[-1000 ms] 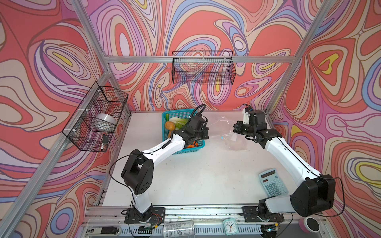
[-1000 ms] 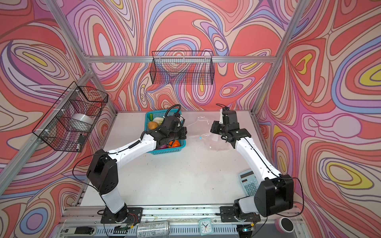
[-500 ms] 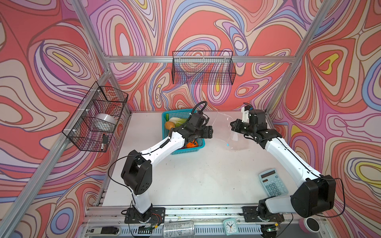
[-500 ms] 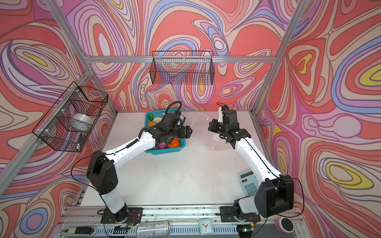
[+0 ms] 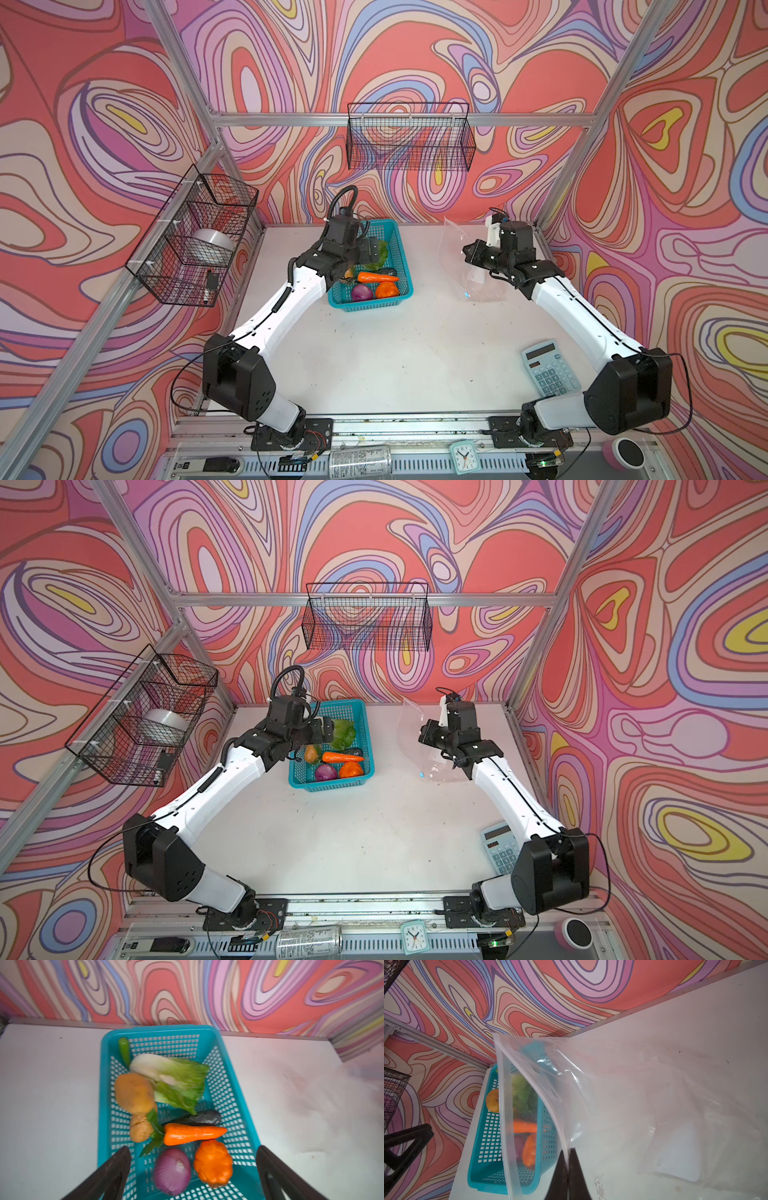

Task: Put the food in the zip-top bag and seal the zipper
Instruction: 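Release the bag from the left gripper while the right gripper holds it open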

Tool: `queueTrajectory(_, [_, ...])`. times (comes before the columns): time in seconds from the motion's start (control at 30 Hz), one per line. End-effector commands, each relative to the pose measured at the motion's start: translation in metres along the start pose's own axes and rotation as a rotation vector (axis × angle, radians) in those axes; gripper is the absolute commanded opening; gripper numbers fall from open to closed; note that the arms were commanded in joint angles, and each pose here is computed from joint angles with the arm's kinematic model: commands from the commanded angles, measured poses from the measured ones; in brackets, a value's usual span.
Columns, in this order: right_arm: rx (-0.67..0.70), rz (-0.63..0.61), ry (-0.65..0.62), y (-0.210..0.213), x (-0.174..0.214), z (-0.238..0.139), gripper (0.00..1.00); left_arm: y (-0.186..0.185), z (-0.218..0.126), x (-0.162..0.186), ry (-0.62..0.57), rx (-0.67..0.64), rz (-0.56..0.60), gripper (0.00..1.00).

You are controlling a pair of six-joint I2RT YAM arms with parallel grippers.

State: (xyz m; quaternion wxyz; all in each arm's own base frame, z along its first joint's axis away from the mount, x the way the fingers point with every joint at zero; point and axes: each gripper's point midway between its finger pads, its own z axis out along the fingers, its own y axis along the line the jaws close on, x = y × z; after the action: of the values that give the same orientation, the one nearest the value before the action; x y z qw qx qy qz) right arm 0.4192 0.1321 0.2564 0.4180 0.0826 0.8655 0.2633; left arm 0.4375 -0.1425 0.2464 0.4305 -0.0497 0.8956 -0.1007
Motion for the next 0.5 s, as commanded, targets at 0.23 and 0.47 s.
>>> queueTrajectory(0.23, [0.005,-0.007,0.003,-0.002,0.005,-0.001,0.0,0.053,0.074,0.013,0.005,-0.136,-0.548,0.95])
queueTrajectory(0.47, [0.004,-0.009,0.003,-0.002,0.006,-0.004,0.0,0.059,0.106,0.011,-0.044,-0.152,-0.87,0.92])
